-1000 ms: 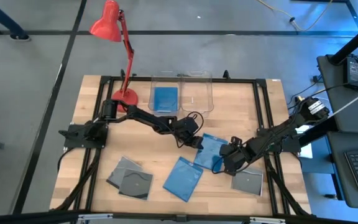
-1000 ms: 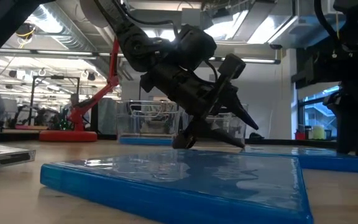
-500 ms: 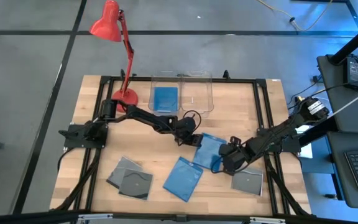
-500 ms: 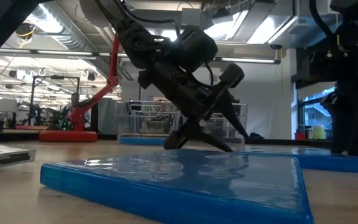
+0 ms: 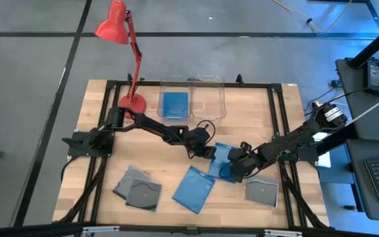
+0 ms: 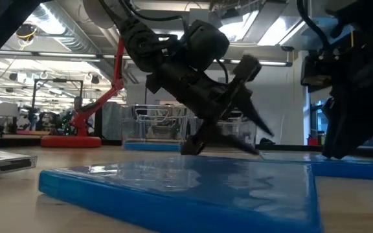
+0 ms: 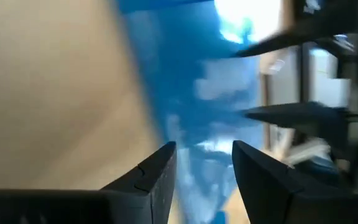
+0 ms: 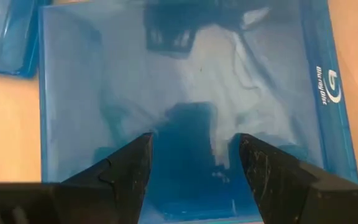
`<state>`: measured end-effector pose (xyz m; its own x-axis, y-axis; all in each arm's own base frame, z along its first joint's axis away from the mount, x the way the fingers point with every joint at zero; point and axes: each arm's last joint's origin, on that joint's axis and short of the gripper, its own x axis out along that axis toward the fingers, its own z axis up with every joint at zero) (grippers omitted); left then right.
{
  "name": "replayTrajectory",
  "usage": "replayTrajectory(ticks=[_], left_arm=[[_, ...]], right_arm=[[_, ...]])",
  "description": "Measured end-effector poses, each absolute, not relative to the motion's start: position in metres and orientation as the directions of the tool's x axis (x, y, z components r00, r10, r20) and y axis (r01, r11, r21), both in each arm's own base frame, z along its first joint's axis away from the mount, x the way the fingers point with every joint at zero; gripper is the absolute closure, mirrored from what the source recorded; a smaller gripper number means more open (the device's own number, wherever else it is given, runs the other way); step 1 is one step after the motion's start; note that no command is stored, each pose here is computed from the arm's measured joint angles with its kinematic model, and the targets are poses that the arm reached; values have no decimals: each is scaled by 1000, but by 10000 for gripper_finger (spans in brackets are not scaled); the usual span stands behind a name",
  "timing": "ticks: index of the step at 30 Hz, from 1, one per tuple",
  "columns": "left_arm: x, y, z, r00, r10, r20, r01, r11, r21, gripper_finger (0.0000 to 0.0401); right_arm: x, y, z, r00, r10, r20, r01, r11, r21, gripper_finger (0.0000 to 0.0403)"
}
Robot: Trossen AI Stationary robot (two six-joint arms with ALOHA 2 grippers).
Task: Pick & place jewel cases by type
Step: Put the right blue CD case into the left transparent bin
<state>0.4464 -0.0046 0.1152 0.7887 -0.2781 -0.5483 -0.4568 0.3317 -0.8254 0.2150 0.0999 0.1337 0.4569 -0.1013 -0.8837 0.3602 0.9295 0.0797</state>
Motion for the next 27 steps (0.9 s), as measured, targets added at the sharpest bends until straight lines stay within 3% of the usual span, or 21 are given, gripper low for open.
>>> replayTrajectory(ticks=[5, 16, 21, 27], left_arm=[[452, -1, 125, 850, -275, -450, -359, 323, -876, 258], [445, 13, 115, 786, -244, -567, -481, 333, -811, 280], [443, 19, 114, 774, -265, -576, -492, 321, -809, 295], [441, 6, 112, 738, -280, -614, -508, 368, -779, 312]], right_arm=[[221, 102, 128, 470, -97, -877, 340, 937, 79, 160], [224, 104, 155, 501, -63, -863, 291, 951, 100, 160], [220, 103, 166, 407, -99, -908, 275, 961, 18, 160], [213, 106, 165, 341, -69, -937, 278, 960, 31, 160]])
